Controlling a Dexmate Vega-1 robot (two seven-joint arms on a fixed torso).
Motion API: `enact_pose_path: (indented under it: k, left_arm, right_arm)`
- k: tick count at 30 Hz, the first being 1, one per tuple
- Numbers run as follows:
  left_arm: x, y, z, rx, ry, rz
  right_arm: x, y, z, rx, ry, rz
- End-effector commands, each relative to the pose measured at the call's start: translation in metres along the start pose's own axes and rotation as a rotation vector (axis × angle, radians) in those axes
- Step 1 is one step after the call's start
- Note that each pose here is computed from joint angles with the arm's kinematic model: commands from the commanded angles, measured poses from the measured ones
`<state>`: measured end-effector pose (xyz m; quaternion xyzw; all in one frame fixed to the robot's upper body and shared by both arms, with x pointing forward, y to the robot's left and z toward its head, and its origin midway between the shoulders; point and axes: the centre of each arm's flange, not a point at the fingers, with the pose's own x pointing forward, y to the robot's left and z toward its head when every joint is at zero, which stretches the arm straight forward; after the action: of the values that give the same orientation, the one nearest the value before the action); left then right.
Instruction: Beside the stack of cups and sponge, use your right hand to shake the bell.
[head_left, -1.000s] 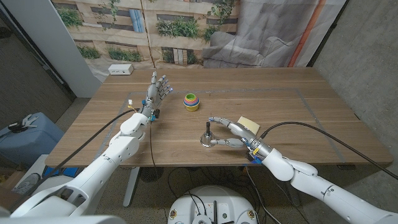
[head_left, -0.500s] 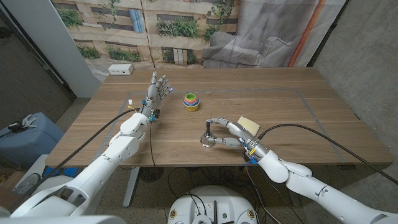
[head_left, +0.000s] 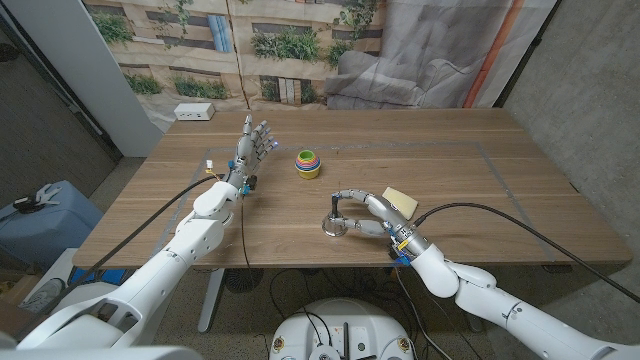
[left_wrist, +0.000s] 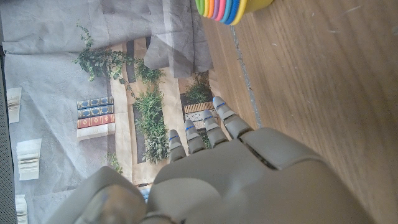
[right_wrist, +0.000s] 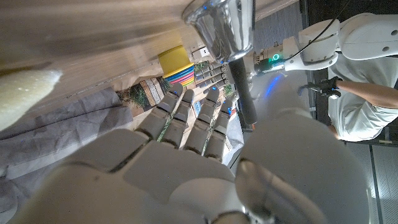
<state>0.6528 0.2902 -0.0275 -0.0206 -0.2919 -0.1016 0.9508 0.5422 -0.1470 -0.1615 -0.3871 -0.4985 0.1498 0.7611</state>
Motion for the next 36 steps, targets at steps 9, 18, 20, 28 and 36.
enact_pose_path:
  k: [9, 18, 20, 28, 36]
  left_arm:
    - [0.000, 0.000, 0.000, 0.000, 0.000, 0.000]
    - [0.000, 0.000, 0.000, 0.000, 0.000, 0.000]
    - [0.000, 0.000, 0.000, 0.000, 0.000, 0.000]
    - [0.000, 0.000, 0.000, 0.000, 0.000, 0.000]
    - [0.000, 0.000, 0.000, 0.000, 0.000, 0.000]
  right_arm:
    - [0.003, 0.003, -0.001, 0.000, 0.021, -0.056]
    - [0.007, 0.002, 0.000, 0.002, 0.020, -0.056]
    - [0.008, 0.002, 0.000, 0.006, 0.024, -0.061]
    - [0.013, 0.004, 0.000, 0.015, 0.024, -0.052]
    - [0.016, 0.005, 0.003, 0.015, 0.016, -0.060]
